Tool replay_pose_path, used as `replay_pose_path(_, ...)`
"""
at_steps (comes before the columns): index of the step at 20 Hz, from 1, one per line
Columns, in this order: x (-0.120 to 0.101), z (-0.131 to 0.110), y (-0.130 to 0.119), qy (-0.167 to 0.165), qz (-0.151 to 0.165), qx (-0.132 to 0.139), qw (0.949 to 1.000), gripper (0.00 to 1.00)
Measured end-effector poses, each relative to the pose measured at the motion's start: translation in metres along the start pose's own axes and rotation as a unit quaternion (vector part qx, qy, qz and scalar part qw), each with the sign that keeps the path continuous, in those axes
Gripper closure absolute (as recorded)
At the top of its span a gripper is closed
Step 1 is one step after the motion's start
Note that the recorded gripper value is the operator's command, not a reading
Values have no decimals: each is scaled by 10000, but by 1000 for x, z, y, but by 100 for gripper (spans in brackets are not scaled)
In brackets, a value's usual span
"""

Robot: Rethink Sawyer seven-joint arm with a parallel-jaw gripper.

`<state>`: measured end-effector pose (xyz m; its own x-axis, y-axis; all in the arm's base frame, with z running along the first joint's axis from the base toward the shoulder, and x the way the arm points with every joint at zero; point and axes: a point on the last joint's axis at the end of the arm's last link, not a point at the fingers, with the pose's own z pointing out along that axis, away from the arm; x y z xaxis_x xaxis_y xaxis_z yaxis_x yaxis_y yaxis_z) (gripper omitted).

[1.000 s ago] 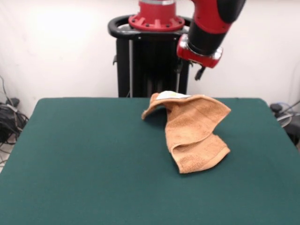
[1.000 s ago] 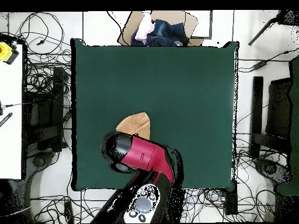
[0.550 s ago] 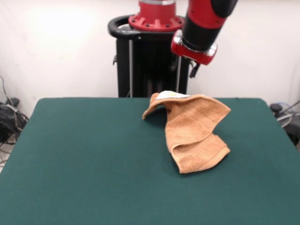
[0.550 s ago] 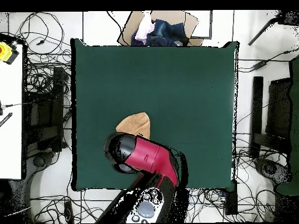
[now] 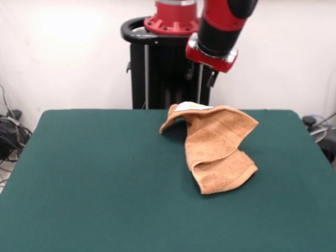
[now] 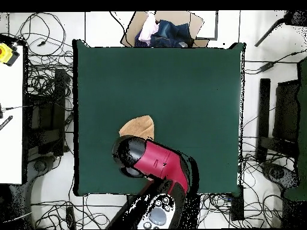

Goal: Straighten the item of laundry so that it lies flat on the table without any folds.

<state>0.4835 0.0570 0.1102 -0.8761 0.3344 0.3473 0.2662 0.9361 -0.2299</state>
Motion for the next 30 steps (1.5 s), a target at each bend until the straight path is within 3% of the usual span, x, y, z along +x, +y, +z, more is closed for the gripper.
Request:
replay_pose_path(3, -8, -4, -3, -275, 172, -138, 9994, 0)
replay_pose_path(7, -26, -7, -2, -966, 589, -409, 9927, 0)
replay_pose_path(10, -40, -7, -3, -1478, 973, -598, 9824, 0)
replay_pose_path(11, -46, -6, -4, -1690, 1170, -685, 9762, 0)
replay_pose_path(16, -56, 0, -4, -2099, 1744, -939, 9574, 0)
replay_pose_path(18, -55, 5, -2, -2105, 1899, -986, 9539, 0)
replay_pose_path(26, -33, 19, 7, -1722, 2050, -1048, 9578, 0)
replay_pose_path(30, -20, 21, 18, -1258, 2160, -1169, 9612, 0)
